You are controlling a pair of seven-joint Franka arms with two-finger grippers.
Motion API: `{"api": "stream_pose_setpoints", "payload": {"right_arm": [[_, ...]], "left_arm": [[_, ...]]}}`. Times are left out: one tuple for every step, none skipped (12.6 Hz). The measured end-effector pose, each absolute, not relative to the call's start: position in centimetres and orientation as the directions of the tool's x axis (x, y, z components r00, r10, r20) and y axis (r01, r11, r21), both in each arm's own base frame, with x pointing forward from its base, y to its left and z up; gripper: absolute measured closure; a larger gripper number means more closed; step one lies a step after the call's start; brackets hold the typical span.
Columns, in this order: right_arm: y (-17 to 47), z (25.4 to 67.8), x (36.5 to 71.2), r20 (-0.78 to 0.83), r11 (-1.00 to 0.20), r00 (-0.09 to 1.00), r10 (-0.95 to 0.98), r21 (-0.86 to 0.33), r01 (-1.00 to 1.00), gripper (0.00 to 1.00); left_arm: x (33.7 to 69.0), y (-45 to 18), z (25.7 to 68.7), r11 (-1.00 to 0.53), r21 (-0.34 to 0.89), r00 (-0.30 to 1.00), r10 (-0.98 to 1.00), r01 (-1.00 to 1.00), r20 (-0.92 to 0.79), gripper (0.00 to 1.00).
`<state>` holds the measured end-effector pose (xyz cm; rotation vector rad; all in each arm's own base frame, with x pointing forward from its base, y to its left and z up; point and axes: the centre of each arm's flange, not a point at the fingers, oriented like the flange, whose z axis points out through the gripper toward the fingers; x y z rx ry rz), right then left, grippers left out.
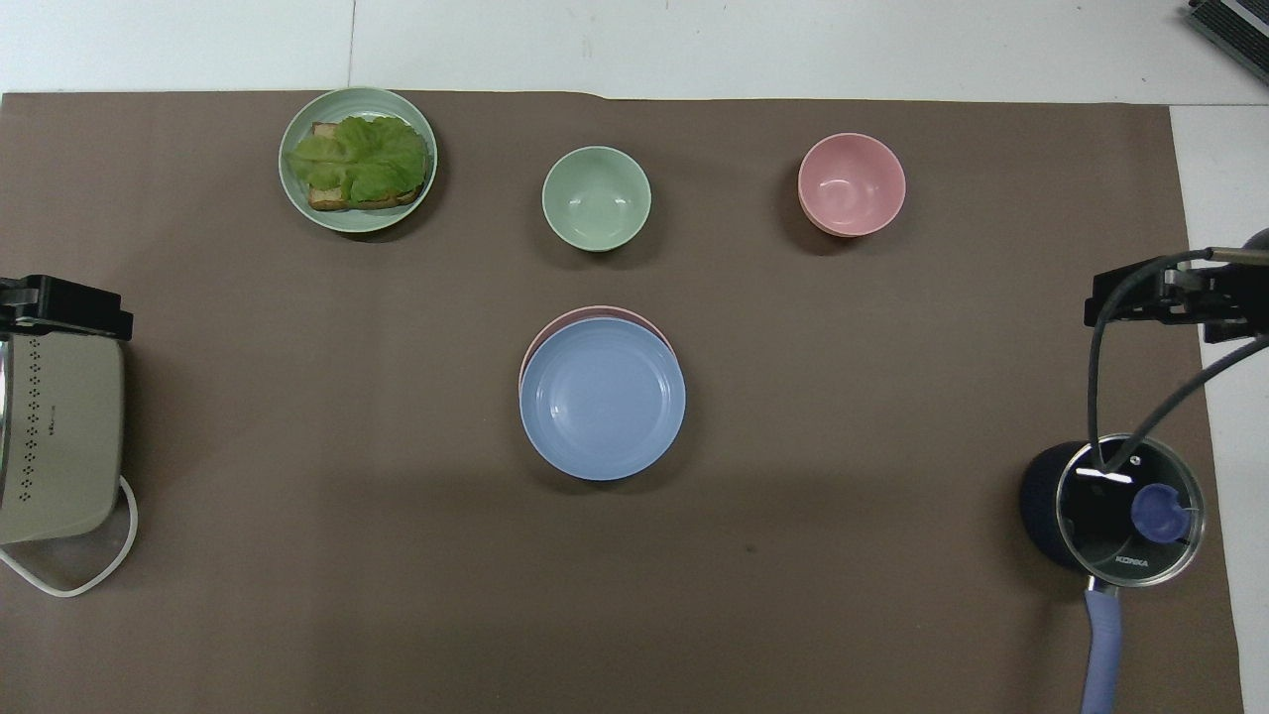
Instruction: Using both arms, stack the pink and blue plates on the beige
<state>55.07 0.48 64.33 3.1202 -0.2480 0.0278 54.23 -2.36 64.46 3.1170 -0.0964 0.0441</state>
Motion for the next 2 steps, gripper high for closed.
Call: {"api": "stream_pose_setpoints", "payload": {"right_arm": [[0.48,64.26,54.99,0.011,-0.987,0.987,-0.158,0.011,-0.158,0.0],[0.48,64.24,54.95,0.008,-0.987,0.987,-0.158,0.012,-0.158,0.0]], "left_arm": [[54.23,-2.36,64.46,-0.998,0.022,0.998,-0.061,-0.062,0.029,0.0],[54.23,-2.36,64.46,-0.998,0.022,0.998,-0.061,-0.062,0.029,0.0]]}}
